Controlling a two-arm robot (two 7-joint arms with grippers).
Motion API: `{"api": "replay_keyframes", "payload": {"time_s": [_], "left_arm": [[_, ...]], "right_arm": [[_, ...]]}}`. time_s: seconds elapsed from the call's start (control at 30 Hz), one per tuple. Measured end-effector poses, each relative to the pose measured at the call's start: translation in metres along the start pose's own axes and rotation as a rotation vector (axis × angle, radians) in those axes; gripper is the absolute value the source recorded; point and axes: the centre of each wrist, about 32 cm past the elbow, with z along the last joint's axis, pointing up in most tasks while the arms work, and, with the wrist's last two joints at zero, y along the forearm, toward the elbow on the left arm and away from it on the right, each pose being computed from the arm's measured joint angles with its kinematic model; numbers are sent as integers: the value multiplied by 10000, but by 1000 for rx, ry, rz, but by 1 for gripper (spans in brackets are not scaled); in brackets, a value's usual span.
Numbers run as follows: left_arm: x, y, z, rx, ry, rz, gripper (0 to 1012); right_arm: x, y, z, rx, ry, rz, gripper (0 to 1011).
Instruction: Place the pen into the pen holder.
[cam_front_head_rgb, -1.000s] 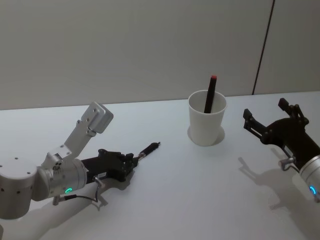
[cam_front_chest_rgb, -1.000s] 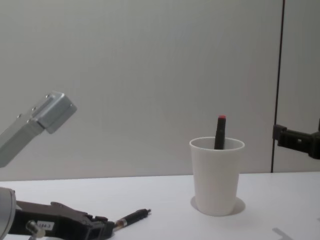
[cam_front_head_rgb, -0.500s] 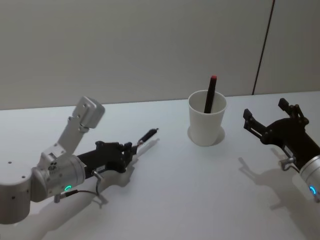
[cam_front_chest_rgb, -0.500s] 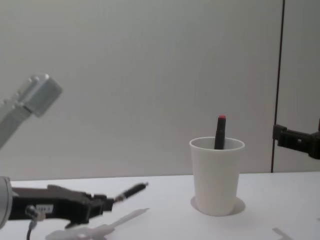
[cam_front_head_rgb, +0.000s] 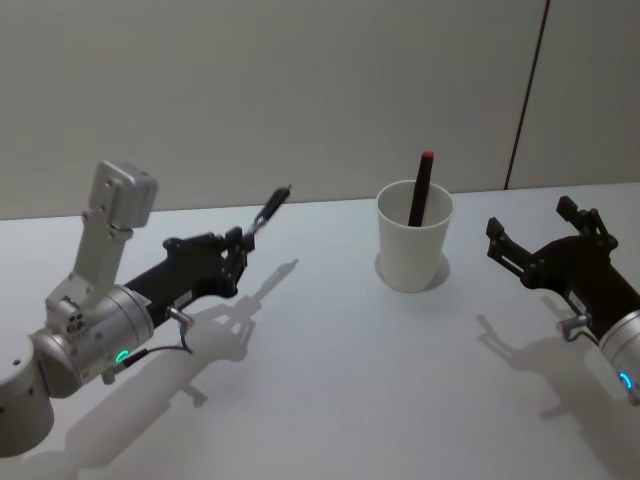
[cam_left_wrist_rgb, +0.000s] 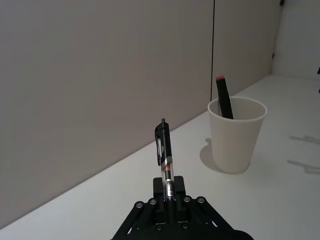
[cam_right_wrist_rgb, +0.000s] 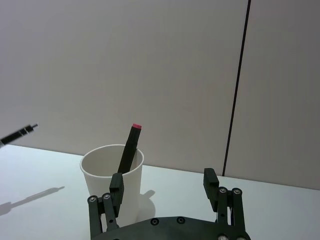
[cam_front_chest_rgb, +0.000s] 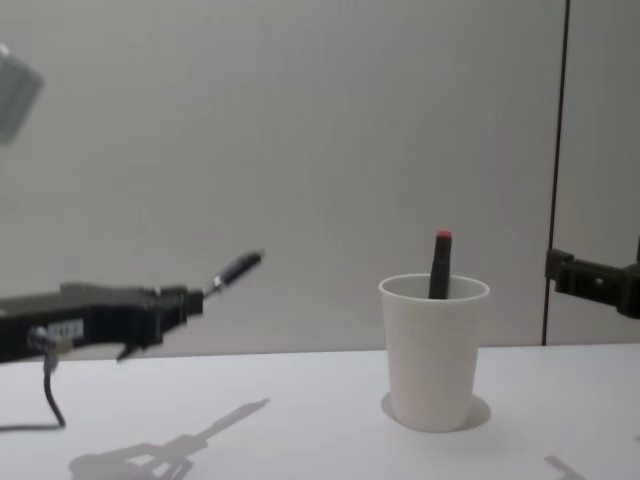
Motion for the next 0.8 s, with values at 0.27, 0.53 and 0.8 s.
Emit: {"api": "replay_keyframes", "payload": {"time_s": [0.27,0.53,0.8], "left_arm": [[-49,20,87,-139,-3,34,121],[-118,-22,152,-234,1,20,121],[-203,-109,206,-292,6,-49,121]], "right_arm": [[0,0,0,0,0,0,1002],[0,0,0,0,0,0,1001],[0,0,0,0,0,0,1002]]}}
